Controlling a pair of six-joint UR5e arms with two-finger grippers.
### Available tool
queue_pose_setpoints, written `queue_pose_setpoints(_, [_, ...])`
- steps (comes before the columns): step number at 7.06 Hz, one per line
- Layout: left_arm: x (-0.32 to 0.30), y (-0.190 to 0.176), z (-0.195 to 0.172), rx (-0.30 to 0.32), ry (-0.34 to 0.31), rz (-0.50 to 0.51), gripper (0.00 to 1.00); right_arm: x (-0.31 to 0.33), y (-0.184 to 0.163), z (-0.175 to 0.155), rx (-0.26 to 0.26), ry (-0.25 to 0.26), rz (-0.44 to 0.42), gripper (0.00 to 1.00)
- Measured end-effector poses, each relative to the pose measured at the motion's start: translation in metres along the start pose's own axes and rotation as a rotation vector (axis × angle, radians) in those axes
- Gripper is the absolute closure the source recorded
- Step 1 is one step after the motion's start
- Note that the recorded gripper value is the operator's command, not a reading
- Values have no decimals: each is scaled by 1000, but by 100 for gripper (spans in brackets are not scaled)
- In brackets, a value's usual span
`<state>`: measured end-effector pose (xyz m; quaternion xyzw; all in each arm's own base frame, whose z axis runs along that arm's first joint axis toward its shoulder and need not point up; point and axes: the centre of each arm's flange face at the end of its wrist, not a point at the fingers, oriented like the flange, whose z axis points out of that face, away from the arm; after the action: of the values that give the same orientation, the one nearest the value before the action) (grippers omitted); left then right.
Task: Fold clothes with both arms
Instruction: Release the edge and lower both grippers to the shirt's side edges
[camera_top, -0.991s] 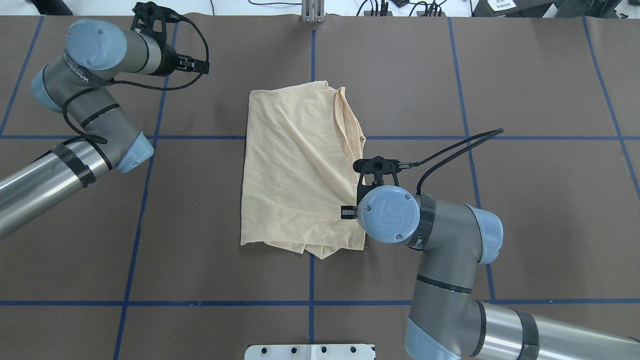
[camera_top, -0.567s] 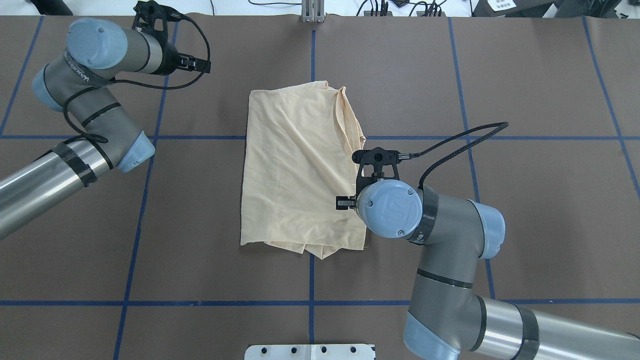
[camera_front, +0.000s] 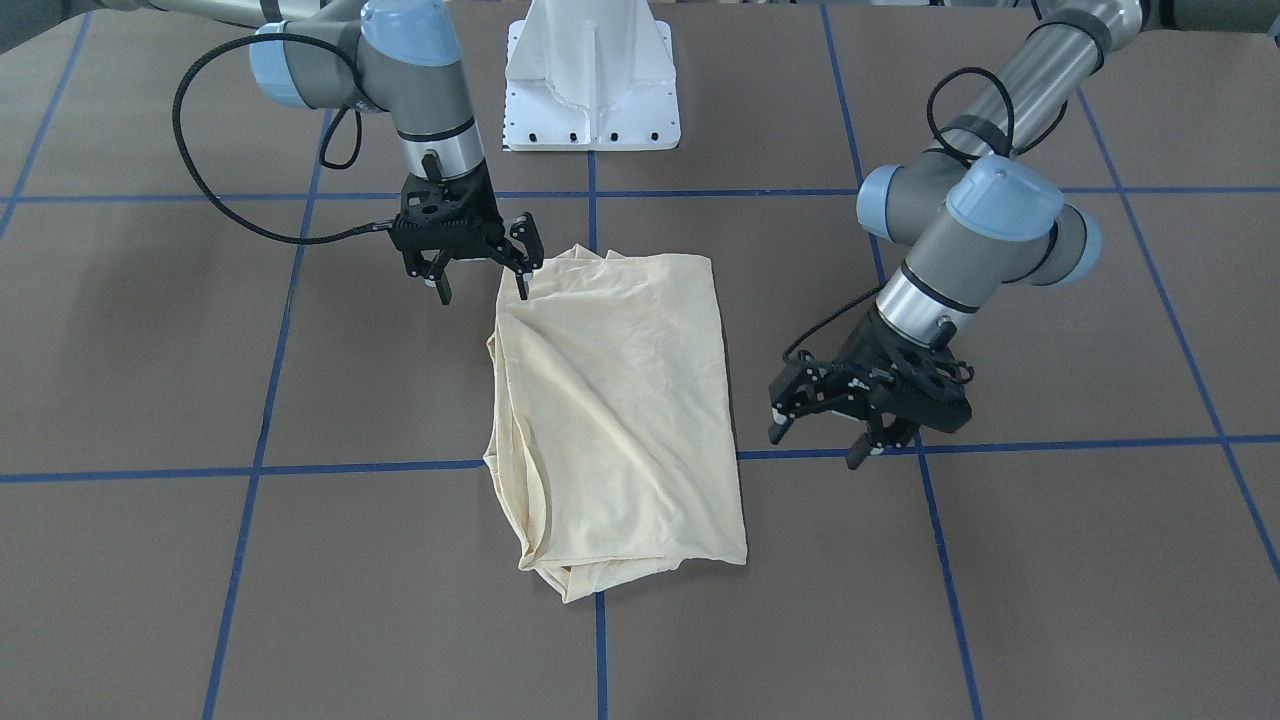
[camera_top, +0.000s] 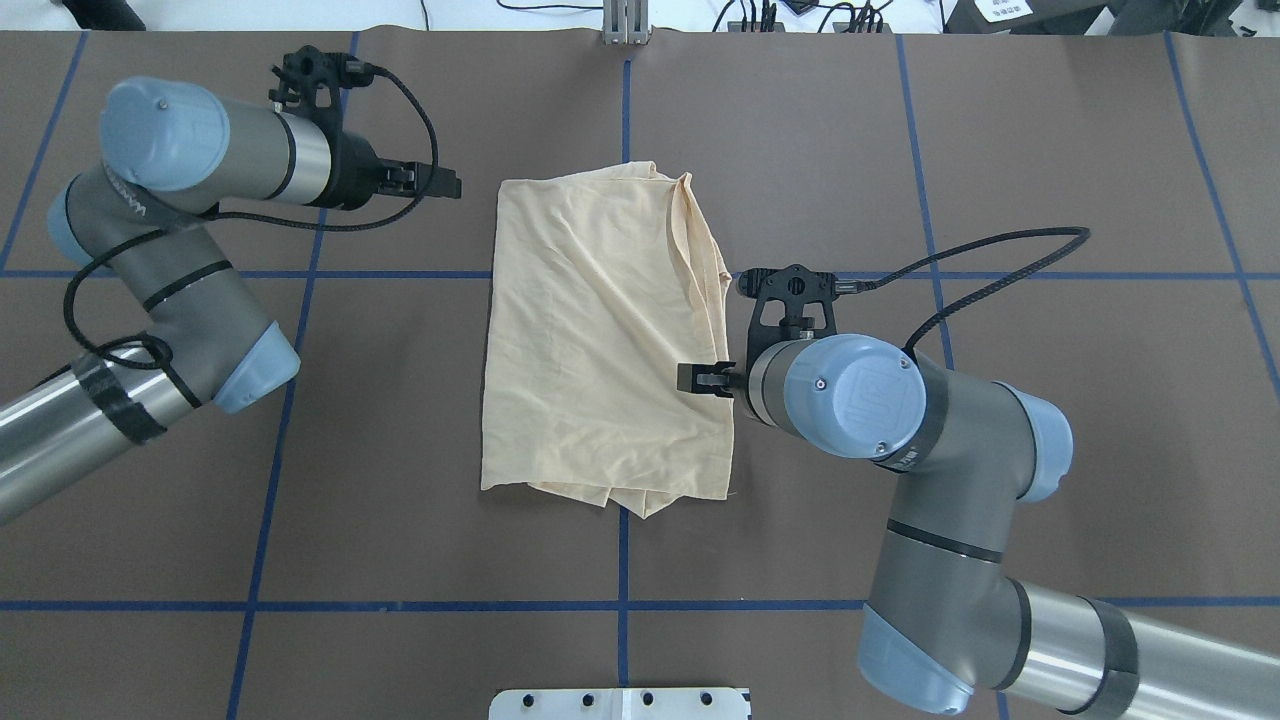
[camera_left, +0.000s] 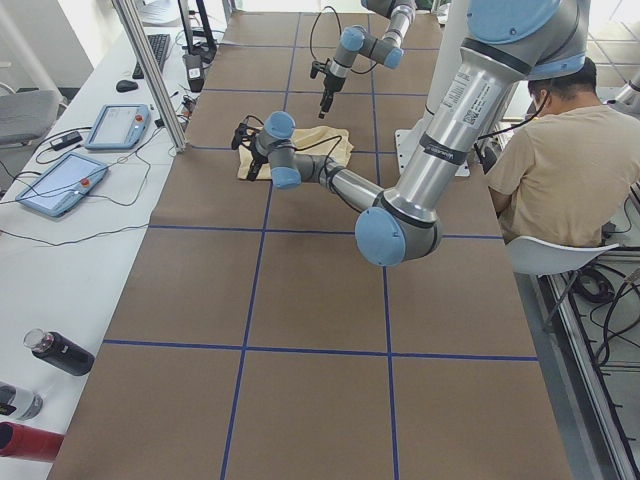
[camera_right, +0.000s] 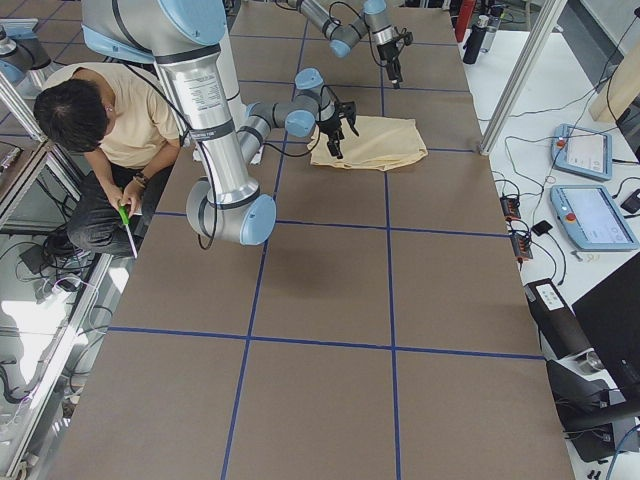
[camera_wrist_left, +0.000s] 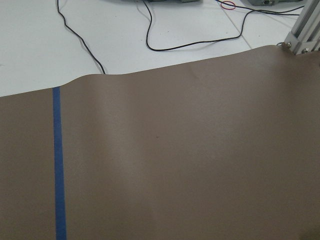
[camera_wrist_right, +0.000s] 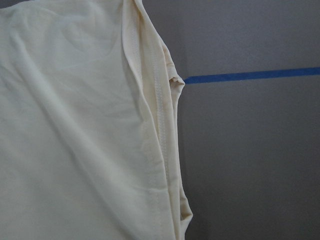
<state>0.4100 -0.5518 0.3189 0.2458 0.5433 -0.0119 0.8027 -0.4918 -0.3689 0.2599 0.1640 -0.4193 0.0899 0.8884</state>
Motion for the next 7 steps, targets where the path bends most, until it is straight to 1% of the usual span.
queue_pose_setpoints(1, [20, 44, -8, -32, 42, -48, 0, 17, 3, -13, -10, -8, 0, 0])
queue_pose_setpoints(2, [33, 91, -10, -56, 52, -95, 0, 28, 3, -21, -13, -11, 2, 0])
queue_pose_setpoints(3, [41, 125, -8, -78, 43, -125, 0, 33, 1, -24, -11, -10, 5, 0])
queue_pose_setpoints(4, [47, 148, -3, -107, 24, -148, 0, 35, -1, -25, -9, -9, 6, 0])
queue_pose_setpoints(5, [52, 164, 2, -134, 5, -166, 0, 36, -1, -25, -8, -9, 7, 0])
queue_pose_setpoints(6, [60, 176, 5, -162, -15, -181, 0, 36, -1, -25, -7, -9, 8, 0])
queue_pose_setpoints(7, [71, 185, 6, -189, -38, -187, 3, 36, -2, -25, -7, -9, 8, 0])
